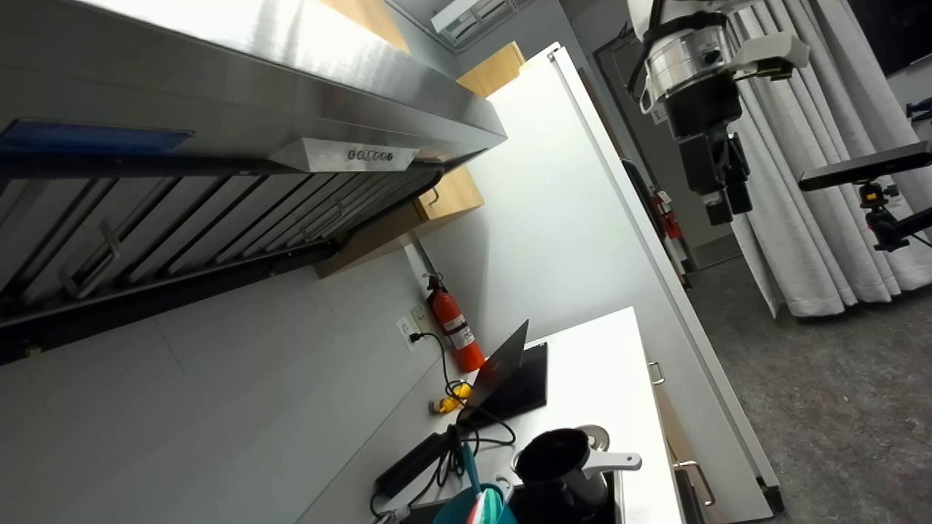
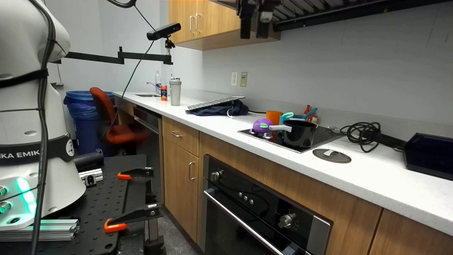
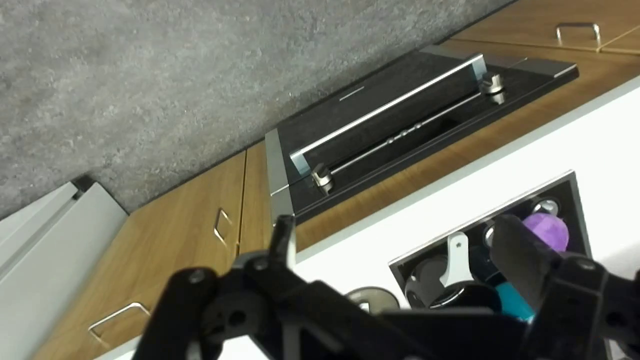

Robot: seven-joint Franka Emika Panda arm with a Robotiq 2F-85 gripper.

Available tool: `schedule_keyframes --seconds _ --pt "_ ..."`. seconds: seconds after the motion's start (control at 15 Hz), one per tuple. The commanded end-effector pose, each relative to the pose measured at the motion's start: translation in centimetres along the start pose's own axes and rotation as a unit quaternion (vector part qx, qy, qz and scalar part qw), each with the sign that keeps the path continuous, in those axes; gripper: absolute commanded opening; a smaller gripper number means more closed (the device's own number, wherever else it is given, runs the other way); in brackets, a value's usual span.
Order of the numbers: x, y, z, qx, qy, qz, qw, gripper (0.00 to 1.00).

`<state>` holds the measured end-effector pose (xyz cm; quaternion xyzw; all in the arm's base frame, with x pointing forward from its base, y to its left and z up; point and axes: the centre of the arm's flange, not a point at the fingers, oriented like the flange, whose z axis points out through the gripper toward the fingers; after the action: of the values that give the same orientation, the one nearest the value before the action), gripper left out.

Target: Put the lid on the pot

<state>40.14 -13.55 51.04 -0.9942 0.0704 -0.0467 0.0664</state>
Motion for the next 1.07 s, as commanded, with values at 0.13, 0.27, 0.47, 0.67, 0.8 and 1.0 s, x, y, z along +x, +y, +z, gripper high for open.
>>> schedule_keyframes --seconds 0.13,0.27,0.47,0.67,0.8,1.0 --pt "5.2 -1.4 1.6 -0.014 0.061 -0.010 0.9980 1.00" --pt "6.7 -1.5 2.4 -0.027 0.083 -0.017 0.9960 1.00" --pt "8.7 -1.7 3.3 -0.044 0.105 -0.021 0.9933 1.00" --pt "10.1 -1.8 4.0 -0.054 0.114 -0.021 0.9918 1.00" --pt "10.8 -1.8 4.3 -0.059 0.113 -0.021 0.9916 1.00" --pt "9.7 -1.6 4.7 -0.049 0.103 -0.025 0.9932 1.00"
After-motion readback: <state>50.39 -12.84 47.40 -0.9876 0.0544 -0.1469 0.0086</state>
